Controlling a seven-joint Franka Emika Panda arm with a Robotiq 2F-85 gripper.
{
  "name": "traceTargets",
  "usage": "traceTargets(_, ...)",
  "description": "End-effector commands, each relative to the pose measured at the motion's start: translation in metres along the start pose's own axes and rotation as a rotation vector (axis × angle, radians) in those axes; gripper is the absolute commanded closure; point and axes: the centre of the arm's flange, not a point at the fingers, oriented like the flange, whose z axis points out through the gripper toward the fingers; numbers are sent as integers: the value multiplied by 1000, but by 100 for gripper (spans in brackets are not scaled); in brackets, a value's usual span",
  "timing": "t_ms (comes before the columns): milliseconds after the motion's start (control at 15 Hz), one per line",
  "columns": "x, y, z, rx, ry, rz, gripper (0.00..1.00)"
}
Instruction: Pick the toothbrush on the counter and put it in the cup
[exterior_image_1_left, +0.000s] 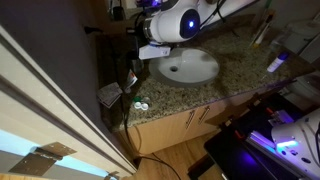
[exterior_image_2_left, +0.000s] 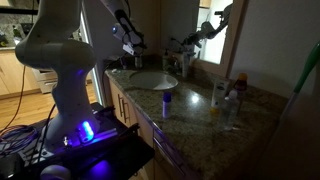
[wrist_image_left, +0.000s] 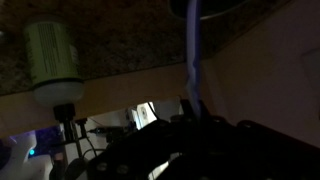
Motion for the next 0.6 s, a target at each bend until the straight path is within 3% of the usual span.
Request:
traceTargets(0,5,2,-15,-46,-132,24,62)
traceTargets(267,25,5,-27,-129,-243,51,34)
traceTargets(533,22,6,-37,-133,-424,108,5)
